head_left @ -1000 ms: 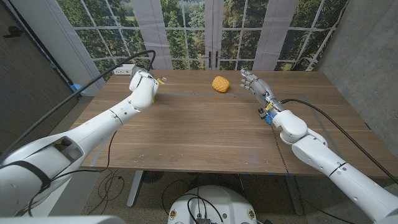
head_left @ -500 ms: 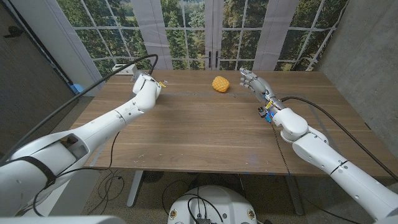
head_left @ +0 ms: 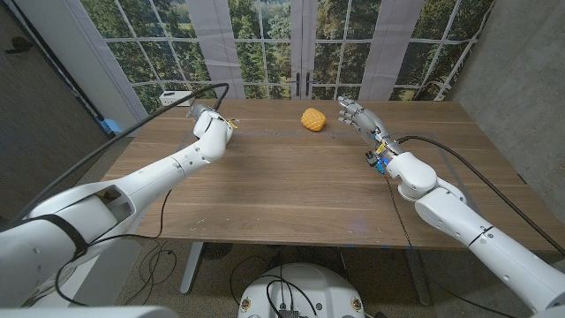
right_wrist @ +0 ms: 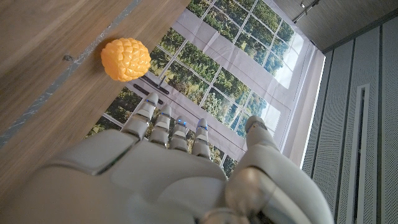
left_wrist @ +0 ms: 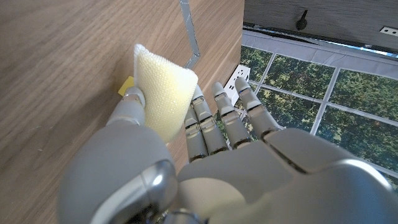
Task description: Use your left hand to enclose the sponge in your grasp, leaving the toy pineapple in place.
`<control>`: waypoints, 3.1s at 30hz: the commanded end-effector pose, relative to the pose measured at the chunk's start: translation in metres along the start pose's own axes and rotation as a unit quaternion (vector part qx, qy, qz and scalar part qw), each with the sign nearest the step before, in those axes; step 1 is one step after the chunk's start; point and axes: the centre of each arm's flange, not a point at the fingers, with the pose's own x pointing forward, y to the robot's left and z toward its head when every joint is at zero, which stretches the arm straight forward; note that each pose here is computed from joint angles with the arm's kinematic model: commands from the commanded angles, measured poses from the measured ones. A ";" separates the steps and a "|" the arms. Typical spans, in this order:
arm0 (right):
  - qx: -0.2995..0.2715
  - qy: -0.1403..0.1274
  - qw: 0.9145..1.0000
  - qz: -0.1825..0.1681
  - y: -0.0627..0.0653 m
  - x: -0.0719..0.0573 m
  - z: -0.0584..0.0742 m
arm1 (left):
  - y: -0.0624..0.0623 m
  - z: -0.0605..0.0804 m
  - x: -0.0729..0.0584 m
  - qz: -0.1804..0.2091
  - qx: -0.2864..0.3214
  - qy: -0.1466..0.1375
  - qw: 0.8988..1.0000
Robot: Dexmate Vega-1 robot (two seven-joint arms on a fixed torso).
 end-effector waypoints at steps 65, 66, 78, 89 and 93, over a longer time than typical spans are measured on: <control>-0.001 0.007 1.000 0.004 -0.002 0.016 -0.002 | -0.066 0.062 0.015 0.050 0.083 0.016 0.995; 0.000 0.007 1.000 0.003 -0.002 0.016 -0.002 | -0.066 0.062 0.015 0.044 0.086 0.018 0.995; -0.002 0.004 1.000 0.002 -0.001 0.015 0.001 | -0.052 0.045 0.004 0.109 0.053 0.038 0.992; -0.004 0.002 1.000 0.002 -0.001 0.012 0.003 | -0.043 0.028 -0.009 0.150 0.000 0.051 0.987; -0.003 0.002 1.000 0.002 -0.001 0.011 0.003 | -0.040 0.022 -0.015 0.159 -0.023 0.053 0.986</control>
